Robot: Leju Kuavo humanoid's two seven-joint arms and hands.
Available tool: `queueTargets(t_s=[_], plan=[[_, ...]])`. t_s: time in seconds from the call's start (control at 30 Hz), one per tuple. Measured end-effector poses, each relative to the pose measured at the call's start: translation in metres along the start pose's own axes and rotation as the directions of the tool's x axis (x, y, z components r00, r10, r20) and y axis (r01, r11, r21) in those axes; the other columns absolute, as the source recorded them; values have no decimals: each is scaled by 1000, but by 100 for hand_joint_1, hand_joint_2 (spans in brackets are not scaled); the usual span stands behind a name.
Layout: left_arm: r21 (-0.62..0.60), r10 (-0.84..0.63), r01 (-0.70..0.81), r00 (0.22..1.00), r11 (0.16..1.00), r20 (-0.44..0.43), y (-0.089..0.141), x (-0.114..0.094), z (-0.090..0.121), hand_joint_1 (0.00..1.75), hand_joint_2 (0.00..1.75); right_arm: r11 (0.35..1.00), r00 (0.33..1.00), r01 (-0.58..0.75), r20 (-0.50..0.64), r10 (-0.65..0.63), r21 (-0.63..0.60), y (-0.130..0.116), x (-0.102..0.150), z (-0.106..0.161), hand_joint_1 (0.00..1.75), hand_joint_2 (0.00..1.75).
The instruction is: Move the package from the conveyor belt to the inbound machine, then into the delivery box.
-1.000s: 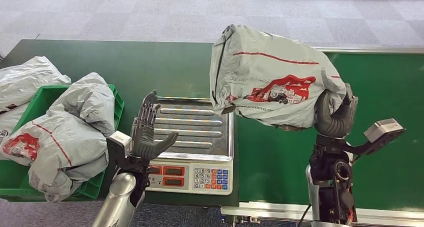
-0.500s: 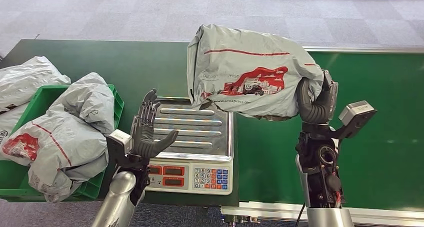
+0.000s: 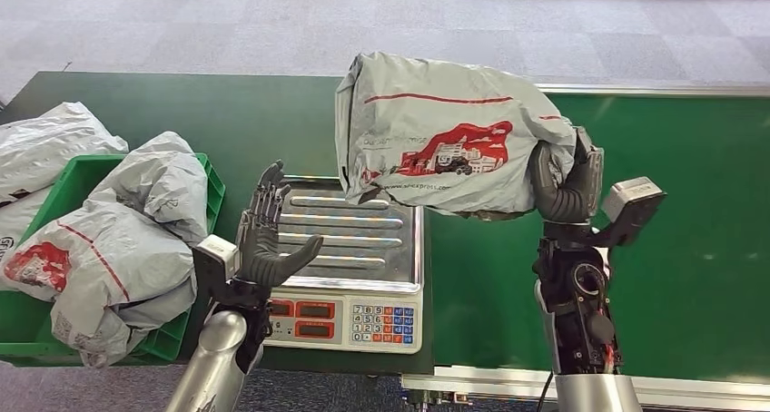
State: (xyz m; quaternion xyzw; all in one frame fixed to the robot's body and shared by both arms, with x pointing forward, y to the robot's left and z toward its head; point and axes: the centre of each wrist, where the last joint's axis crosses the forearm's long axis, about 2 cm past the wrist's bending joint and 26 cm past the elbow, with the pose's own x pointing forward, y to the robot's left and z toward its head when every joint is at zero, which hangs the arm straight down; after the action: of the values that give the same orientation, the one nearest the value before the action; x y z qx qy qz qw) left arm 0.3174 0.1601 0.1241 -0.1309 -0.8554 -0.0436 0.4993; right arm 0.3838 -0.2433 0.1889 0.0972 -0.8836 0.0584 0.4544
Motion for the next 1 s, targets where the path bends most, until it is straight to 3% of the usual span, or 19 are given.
queueTargets(t_s=[0.1, 0.2, 0.37, 0.53, 0.63, 1.0], plan=[[7, -1, 1, 1000, 1000, -7, 0, 0, 0, 0, 175, 980, 981, -170, -77, 178, 100, 8, -9, -5, 175, 175], [11, -4, 4, 1000, 1000, -13, 1, 1, -1, 0, 175, 902, 907, -328, -174, 384, 282, 22, -24, -7, 175, 175], [14, -7, 8, 1000, 1000, -28, 3, 3, -1, 0, 175, 751, 765, -386, -270, 585, 535, 41, -49, 4, 175, 175], [16, -11, 11, 999, 1000, -44, 4, 3, -1, 0, 175, 621, 633, -361, -306, 711, 696, 45, -63, 10, 175, 175], [16, -13, 14, 998, 1000, -55, 3, 3, 0, 0, 175, 566, 588, -359, -291, 755, 742, 44, -66, 8, 175, 175], [12, -15, 16, 998, 1000, -66, 3, 2, 3, 0, 175, 514, 548, -354, -272, 791, 781, 40, -68, 2, 175, 175]])
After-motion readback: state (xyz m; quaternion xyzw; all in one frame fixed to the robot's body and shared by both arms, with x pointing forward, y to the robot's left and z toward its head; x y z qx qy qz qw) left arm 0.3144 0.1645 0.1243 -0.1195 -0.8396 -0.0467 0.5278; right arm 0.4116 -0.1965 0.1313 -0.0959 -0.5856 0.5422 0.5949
